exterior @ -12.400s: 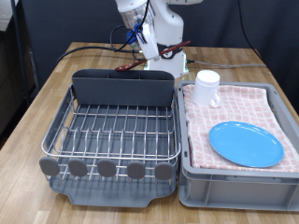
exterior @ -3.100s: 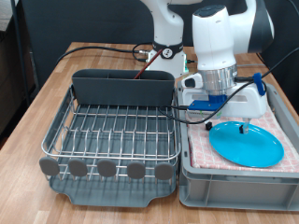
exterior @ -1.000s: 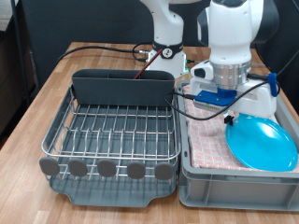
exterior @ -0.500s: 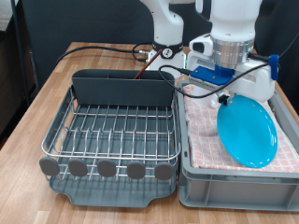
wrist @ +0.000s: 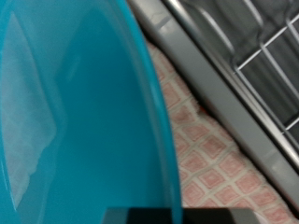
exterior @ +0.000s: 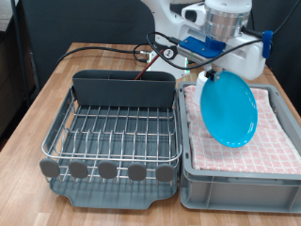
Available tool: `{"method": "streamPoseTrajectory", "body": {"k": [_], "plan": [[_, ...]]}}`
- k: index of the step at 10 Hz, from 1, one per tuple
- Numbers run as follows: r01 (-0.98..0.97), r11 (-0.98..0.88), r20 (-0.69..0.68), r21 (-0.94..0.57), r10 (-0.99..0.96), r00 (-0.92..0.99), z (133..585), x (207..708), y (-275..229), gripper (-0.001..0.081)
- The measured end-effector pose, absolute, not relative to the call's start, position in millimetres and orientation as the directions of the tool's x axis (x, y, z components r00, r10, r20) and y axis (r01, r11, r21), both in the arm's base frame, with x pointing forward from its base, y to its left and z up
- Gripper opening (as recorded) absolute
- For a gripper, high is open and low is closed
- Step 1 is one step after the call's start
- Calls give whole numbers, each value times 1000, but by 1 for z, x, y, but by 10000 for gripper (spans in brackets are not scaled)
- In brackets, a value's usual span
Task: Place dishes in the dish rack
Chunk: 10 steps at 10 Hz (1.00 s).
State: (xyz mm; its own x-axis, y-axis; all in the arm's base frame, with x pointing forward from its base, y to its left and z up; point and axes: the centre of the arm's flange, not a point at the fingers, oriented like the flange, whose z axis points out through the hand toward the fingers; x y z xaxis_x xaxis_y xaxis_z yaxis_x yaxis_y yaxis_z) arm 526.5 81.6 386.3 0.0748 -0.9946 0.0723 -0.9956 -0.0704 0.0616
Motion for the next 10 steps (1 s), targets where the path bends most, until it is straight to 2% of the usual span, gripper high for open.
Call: {"method": "streamPoseTrajectory", "body": {"k": [4,7,10], "plan": [[-984,-94,131,152,-985,115,415,517,54,19],[-979,-91,173,182,-977,123,412,513,44,19],[-963,-140,261,231,-944,200,413,501,-5,19]]}}
